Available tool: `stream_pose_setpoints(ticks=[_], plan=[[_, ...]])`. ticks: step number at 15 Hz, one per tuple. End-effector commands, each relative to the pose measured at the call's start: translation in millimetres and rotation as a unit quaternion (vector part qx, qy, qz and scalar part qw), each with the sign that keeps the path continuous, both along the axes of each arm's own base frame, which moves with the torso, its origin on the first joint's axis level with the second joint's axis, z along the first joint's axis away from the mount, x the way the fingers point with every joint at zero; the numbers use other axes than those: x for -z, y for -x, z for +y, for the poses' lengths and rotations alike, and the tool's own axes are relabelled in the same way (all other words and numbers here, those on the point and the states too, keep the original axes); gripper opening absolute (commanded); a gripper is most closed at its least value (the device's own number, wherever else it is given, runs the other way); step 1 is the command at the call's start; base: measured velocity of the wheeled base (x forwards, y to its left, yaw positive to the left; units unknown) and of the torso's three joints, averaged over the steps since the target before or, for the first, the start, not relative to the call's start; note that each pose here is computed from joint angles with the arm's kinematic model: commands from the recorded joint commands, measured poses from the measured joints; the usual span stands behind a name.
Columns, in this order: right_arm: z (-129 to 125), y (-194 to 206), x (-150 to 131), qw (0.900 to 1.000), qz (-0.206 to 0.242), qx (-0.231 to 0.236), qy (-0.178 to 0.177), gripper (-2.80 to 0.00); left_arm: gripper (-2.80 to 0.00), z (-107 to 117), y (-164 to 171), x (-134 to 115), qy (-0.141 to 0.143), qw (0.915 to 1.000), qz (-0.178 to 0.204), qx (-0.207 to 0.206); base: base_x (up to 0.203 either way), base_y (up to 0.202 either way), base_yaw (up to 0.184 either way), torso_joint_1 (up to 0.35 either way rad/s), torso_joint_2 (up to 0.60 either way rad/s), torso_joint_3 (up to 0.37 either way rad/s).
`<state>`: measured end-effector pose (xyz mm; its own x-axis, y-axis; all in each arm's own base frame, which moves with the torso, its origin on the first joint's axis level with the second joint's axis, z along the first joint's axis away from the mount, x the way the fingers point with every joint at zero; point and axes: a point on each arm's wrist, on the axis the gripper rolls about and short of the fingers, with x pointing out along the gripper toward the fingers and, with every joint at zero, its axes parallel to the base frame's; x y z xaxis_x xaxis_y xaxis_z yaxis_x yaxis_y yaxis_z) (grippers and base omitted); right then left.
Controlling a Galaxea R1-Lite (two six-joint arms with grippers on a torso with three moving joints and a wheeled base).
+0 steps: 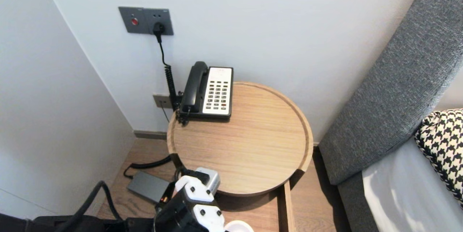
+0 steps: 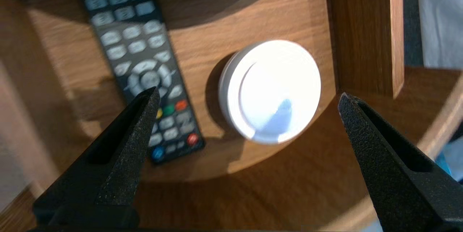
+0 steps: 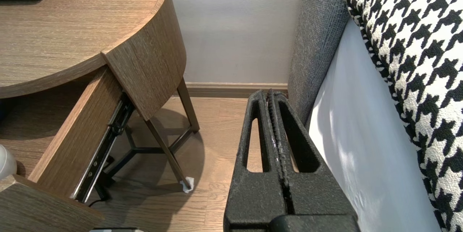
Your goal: Put the remote controls on the table in the drawer one by one
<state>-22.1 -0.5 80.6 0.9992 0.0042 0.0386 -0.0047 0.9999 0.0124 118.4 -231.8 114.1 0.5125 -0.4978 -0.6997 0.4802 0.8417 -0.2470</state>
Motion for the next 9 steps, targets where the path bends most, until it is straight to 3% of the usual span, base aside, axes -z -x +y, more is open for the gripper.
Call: stream_pose_setpoints(ticks=[1, 5, 9], plan=[[0.0, -1.9, 7.2, 1.0, 0.012, 0.0, 0.0, -2.8, -2.8, 16.1, 7.0, -10.8, 0.019, 0.9998, -0.008, -0.003, 0.0, 0.0, 0.0, 0.0, 0.0, 0.0], [0.0, -1.9, 7.2, 1.0, 0.012, 0.0, 0.0, -2.8, -2.8, 28.3, 11.3, -13.8, 0.021, 0.9997, -0.009, -0.006, 0.0, 0.0, 0.0, 0.0, 0.0, 0.0], [0.0, -1.9, 7.2, 1.0, 0.012, 0.0, 0.0, -2.8, -2.8, 40.8, 1.1, -23.0, 0.039, 0.9983, -0.02, -0.039, 0.0, 0.0, 0.0, 0.0, 0.0, 0.0]])
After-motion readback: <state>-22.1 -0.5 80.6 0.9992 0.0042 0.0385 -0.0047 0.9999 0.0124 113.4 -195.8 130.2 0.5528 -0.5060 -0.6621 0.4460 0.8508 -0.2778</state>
